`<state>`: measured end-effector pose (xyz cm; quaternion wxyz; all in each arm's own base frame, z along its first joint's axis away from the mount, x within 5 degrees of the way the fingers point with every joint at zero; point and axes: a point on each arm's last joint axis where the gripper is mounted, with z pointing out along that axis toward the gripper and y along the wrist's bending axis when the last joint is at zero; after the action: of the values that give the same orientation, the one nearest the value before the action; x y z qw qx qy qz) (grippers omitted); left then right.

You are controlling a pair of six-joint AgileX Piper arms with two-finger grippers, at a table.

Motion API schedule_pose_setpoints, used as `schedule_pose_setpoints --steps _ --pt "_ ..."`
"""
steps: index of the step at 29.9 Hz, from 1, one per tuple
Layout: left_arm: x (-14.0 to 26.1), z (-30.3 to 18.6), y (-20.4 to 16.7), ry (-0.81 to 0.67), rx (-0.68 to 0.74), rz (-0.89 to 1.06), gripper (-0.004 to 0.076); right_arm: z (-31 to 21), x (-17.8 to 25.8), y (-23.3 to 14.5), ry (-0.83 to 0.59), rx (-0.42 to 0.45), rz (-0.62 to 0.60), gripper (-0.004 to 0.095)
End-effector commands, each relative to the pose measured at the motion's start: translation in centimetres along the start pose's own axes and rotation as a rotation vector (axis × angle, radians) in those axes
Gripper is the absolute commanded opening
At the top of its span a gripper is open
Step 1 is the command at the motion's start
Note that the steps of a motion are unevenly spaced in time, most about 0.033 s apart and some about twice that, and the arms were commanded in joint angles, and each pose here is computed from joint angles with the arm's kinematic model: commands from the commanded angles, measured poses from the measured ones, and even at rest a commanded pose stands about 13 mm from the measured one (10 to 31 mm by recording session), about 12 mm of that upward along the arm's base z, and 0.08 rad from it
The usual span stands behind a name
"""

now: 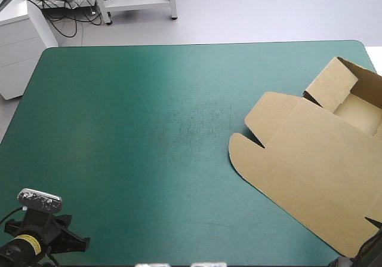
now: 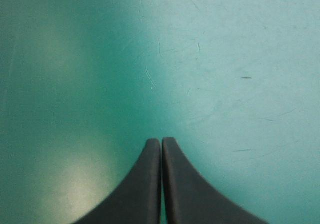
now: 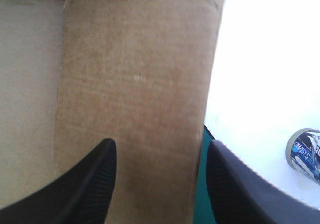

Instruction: Fold the box

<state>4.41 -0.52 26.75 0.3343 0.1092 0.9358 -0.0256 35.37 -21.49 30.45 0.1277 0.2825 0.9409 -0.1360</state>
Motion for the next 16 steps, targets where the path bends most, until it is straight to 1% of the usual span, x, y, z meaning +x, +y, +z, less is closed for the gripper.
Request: schedule_pose_setpoints --steps 1,4,6,8,10,12,14,15,16 --pt "-0.9 -0.5 -0.1 -0.066 0.011 -0.006 -0.001 -4.6 0.2 -1.4 -0.105 0.016 0.054 0.0521" --pt "-0.9 -0.5 -0.1 -0.066 0.011 -0.006 -0.001 -7.1 0.8 -1.8 -0.159 -0.004 0.07 0.0521" --pt "-0.9 -0.5 -0.1 -0.066 0.011 -0.006 -0.001 -9.1 1.4 -2.2 -0.204 -0.004 0.058 0.0516" --pt "-0.9 -0.5 -0.1 -0.066 0.011 -0.006 -0.001 -11.6 2.3 -2.8 -0.261 -0.009 0.063 0.0472" --pt "-0.9 -0.5 -0.1 -0.066 0.011 -0.006 -0.001 -14.0 3.3 -3.0 -0.317 -0.051 0.08 0.0389" --pt "-0.9 -0.5 -0.1 -0.066 0.011 -0.006 -0.001 -16.8 4.7 -3.1 -0.38 -0.117 0.068 0.0246" --pt "-0.9 -0.5 -0.1 -0.066 0.011 -0.006 -0.001 -19.8 6.4 -2.8 -0.452 -0.216 0.035 0.0037" --pt "-0.9 -0.5 -0.1 -0.067 0.011 -0.006 -0.001 -21.0 7.2 -2.6 -0.482 -0.269 0.015 -0.0015" --pt "-0.9 -0.4 -0.1 -0.067 0.011 -0.006 -0.001 -22.5 8.3 -2.4 -0.52 -0.318 -0.006 0.0"
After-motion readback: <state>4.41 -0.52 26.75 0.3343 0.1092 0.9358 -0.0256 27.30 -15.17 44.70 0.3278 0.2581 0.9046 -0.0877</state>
